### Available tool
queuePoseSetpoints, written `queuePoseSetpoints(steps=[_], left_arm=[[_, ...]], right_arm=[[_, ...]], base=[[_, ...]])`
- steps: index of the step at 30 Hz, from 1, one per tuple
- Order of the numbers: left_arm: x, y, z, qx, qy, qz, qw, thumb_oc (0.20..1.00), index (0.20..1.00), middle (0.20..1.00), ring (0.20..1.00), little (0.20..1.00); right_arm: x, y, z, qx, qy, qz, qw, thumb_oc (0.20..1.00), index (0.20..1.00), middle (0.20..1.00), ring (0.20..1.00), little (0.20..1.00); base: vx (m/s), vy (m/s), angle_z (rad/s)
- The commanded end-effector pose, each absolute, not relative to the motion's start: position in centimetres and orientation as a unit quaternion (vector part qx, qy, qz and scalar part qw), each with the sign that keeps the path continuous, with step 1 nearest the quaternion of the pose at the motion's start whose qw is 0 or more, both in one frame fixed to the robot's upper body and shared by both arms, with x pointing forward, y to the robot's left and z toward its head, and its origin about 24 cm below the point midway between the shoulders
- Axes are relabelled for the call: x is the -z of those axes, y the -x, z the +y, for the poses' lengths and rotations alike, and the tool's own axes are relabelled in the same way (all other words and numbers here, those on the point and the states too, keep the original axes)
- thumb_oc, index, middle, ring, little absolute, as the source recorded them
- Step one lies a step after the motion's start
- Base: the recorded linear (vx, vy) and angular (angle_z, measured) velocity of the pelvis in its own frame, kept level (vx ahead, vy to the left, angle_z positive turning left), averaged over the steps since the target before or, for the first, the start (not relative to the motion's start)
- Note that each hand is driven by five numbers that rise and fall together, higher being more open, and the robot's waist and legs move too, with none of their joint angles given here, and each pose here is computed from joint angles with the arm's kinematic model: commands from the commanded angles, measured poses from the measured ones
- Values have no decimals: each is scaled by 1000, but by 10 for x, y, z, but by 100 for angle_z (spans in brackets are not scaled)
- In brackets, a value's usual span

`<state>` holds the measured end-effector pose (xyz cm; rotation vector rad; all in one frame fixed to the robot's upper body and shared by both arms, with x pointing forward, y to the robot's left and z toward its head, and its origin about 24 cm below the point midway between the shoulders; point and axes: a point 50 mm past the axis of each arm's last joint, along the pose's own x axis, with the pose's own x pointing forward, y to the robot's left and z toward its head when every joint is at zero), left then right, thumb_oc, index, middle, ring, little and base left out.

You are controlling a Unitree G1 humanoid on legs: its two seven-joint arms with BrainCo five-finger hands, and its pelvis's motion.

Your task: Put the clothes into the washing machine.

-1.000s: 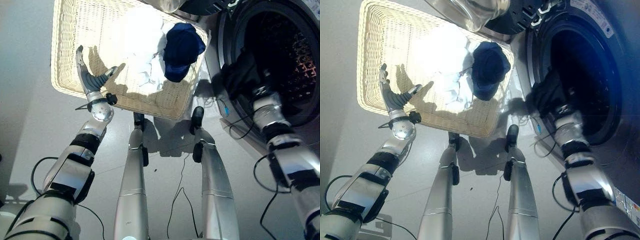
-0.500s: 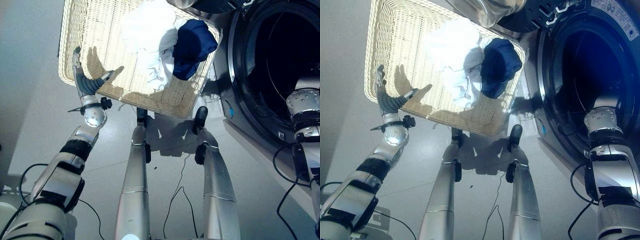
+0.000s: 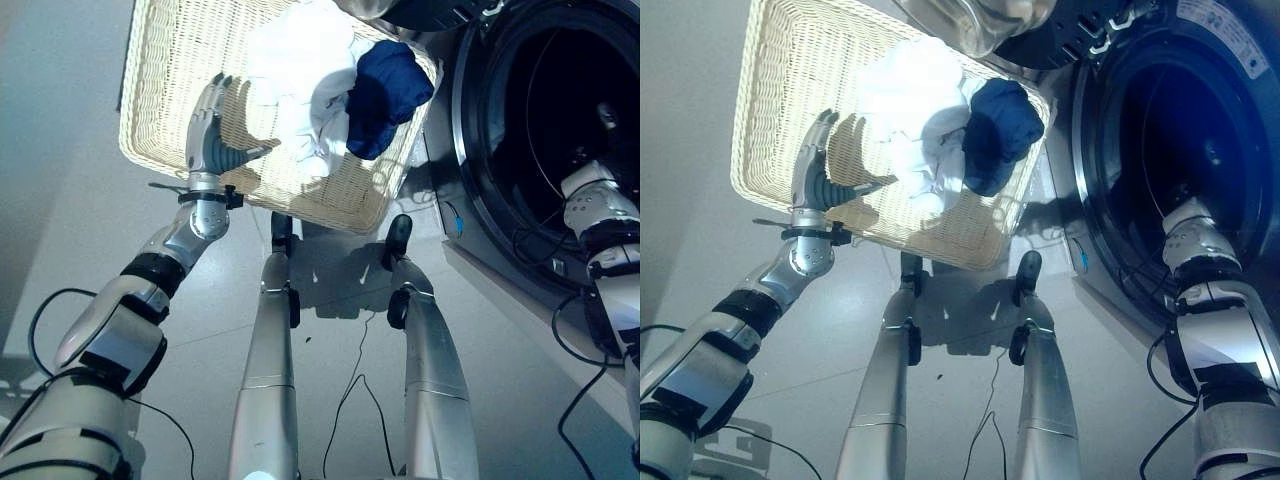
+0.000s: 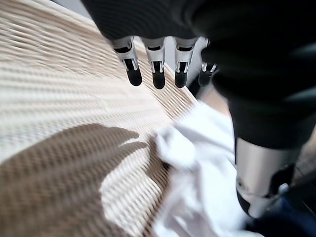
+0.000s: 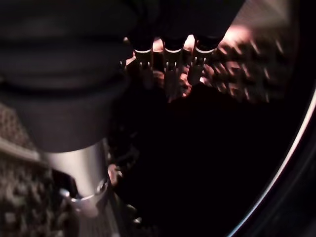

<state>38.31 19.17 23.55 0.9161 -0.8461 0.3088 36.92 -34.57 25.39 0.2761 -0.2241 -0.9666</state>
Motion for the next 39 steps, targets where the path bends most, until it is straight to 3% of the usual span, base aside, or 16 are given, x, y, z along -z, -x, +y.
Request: queuePoseSetpoints(steps=[1, 13, 23, 31, 32, 34, 39], left_arm=[[-272, -385, 185, -166, -455, -442, 755, 1000, 1000, 1000, 1000, 1000], [-318, -392, 157, -191, -509, -477, 691, 1000, 1000, 1000, 1000, 1000], [-321, -398, 161, -225, -518, -443, 696, 1000, 1000, 1000, 1000, 1000], [-307, -410, 185, -227, -565, -336, 718, 1000, 1000, 1000, 1000, 1000], [-303, -411, 189, -225, -569, -318, 724, 589, 589, 589, 589, 589], [-296, -414, 196, -220, -575, -280, 736, 200, 200, 200, 200, 200], [-290, -414, 203, -220, -569, -258, 749, 200, 200, 200, 200, 200]], right_arm=[[-293, -348, -372, 507, -48, -146, 848, 1000, 1000, 1000, 1000, 1000], [-271, -380, -313, 437, 22, -152, 886, 1000, 1000, 1000, 1000, 1000], [-248, -392, -270, 377, 32, -176, 909, 1000, 1000, 1000, 1000, 1000], [-250, -392, -243, 330, 42, -222, 916, 1000, 1000, 1000, 1000, 1000], [-250, -391, -240, 324, 42, -229, 917, 1000, 1000, 1000, 1000, 1000], [-254, -389, -232, 312, 41, -249, 916, 1000, 1000, 1000, 1000, 1000], [-260, -385, -222, 301, 47, -275, 912, 1000, 1000, 1000, 1000, 1000]], base=[[-6, 37, -1], [-8, 62, -4], [-9, 45, -7], [-4, 38, -5], [-5, 38, -4], [-4, 31, -5], [-3, 15, -4]])
